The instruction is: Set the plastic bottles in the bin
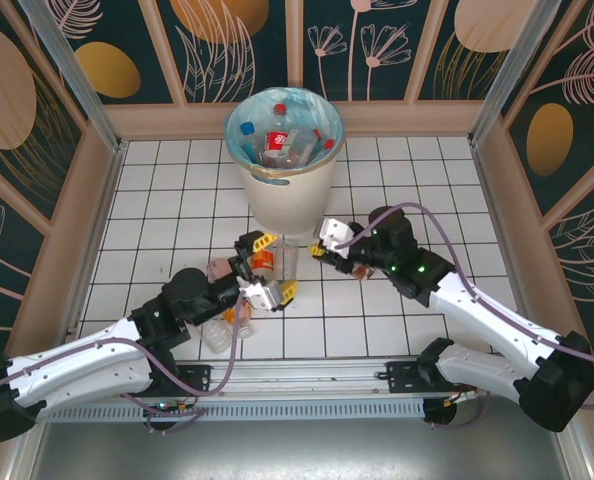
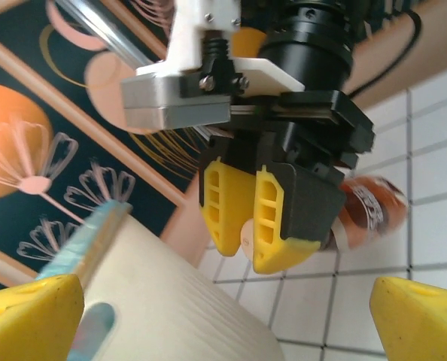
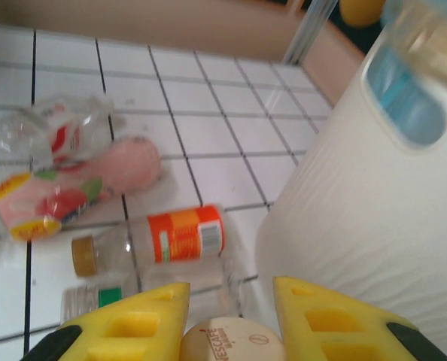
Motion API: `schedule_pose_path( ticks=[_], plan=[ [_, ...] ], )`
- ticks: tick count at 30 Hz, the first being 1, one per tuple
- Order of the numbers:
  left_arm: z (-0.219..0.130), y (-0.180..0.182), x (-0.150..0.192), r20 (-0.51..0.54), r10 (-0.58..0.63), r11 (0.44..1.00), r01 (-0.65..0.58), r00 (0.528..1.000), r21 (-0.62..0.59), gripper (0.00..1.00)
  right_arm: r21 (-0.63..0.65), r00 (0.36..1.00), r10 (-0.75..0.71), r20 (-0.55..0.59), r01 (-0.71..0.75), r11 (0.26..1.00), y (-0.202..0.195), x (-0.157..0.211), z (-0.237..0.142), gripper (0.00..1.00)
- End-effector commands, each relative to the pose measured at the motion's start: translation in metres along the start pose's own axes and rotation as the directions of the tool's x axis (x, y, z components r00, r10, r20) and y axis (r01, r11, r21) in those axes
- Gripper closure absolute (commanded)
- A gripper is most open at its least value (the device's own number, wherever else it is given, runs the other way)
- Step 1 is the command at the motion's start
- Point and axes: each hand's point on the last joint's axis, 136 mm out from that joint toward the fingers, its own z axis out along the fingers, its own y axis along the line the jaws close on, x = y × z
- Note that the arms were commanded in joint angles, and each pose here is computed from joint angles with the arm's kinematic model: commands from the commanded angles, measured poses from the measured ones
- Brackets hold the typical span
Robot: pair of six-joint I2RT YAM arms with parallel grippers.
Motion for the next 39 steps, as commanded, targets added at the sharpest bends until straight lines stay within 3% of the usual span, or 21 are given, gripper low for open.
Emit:
schedule_pose_path(
  ticks=[1, 5, 9, 11, 18, 21, 26, 35, 39],
  plan=[
    [-0.006, 0.059, -0.041, 0.125, -0.06, 0.972, 0.087, 0.99, -0.217, 0.03, 0.061, 0.968, -0.067, 0.242, 0.054, 0.997, -0.028, -0.089, -0.027, 0.81],
    [-0.01, 0.12, -0.054, 0.094, -0.097, 0.889, 0.129, 0.991, -0.439, 0.02, 0.133, 0.918, -0.121, 0.378, 0.076, 0.988, -0.055, -0.152, -0.044, 0.83],
    [-0.021, 0.189, -0.056, 0.092, -0.251, 0.73, 0.25, 0.964, -0.636, 0.02, 0.242, 0.836, -0.183, 0.517, 0.062, 0.968, -0.083, -0.205, -0.06, 0.83],
    [-0.028, 0.22, -0.053, 0.162, -0.349, 0.648, 0.363, 0.923, -0.67, 0.02, 0.277, 0.804, -0.209, 0.556, 0.058, 0.959, -0.096, -0.222, -0.059, 0.83],
    [-0.026, 0.271, -0.023, 0.28, -0.489, 0.523, 0.535, 0.826, -0.664, 0.02, 0.319, 0.708, -0.213, 0.673, -0.019, 0.947, -0.146, -0.245, -0.03, 0.88],
    [-0.026, 0.276, -0.001, 0.291, -0.523, 0.501, 0.565, 0.801, -0.655, 0.02, 0.31, 0.674, -0.168, 0.719, -0.094, 0.946, -0.173, -0.237, -0.015, 0.9],
    [-0.031, 0.26, 0.032, 0.252, -0.53, 0.502, 0.539, 0.81, -0.677, 0.03, 0.262, 0.651, -0.057, 0.757, -0.223, 0.939, -0.208, -0.216, 0.01, 0.9],
    [-0.034, 0.231, 0.063, 0.24, -0.55, 0.498, 0.545, 0.8, -0.675, 0.04, 0.107, 0.644, 0.139, 0.752, -0.327, 0.939, -0.207, -0.169, 0.063, 0.9],
    [-0.032, 0.229, 0.064, 0.244, -0.556, 0.503, 0.556, 0.794, -0.662, 0.04, 0.069, 0.653, 0.195, 0.732, -0.356, 0.932, -0.199, -0.146, 0.077, 0.86]
  ],
)
